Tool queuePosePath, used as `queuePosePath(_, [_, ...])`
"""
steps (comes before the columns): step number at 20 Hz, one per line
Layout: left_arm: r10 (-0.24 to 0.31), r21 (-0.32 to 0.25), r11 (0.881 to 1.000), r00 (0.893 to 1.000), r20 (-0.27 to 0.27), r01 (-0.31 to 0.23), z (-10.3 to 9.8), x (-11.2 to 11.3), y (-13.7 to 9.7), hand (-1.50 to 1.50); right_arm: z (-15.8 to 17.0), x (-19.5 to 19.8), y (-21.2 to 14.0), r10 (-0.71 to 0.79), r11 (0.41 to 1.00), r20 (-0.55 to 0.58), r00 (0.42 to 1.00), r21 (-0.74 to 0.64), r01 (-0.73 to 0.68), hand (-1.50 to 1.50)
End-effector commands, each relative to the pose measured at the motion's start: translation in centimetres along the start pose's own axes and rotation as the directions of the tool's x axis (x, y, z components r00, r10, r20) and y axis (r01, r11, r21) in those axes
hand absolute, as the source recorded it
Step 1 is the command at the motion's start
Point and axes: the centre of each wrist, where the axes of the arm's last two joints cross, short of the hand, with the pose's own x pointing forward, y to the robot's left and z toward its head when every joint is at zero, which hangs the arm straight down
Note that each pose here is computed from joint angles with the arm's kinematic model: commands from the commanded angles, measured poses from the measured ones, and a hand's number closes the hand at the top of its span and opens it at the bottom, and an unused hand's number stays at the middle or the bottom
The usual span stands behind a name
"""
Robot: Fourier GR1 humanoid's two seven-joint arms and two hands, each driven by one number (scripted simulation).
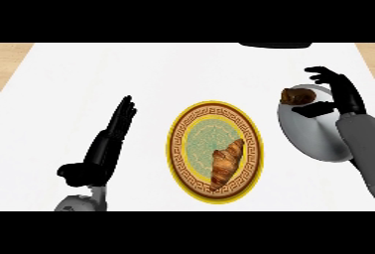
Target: Pick the sweet potato from the plate and place it in the pan
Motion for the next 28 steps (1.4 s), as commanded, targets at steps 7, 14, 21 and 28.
queuePosePath(7, [-0.014,0.03,0.999,1.0,0.017,0.013,-0.5,0.5,0.8,0.0,-0.6,-1.2,-1.3,-0.313,0.931,0.178,0.933,-0.134,0.338,-1.5])
queuePosePath(14, [-0.024,0.048,0.999,1.0,-0.01,0.025,-0.1,0.5,0.4,0.0,1.0,-5.2,-4.7,-0.526,0.834,0.15,0.837,-0.099,0.542,-1.5])
queuePosePath(21, [0.004,0.04,0.999,1.0,-0.023,-0.003,1.4,-0.7,0.5,0.0,5.1,-10.7,-9.2,-0.641,0.767,0.164,0.75,0.09,0.635,-1.5])
queuePosePath(28, [-0.02,0.043,0.999,1.0,-0.007,0.021,1.3,-1.6,1.1,0.0,8.5,-14.0,-10.8,-0.617,0.787,0.202,0.76,0.173,0.593,-1.5])
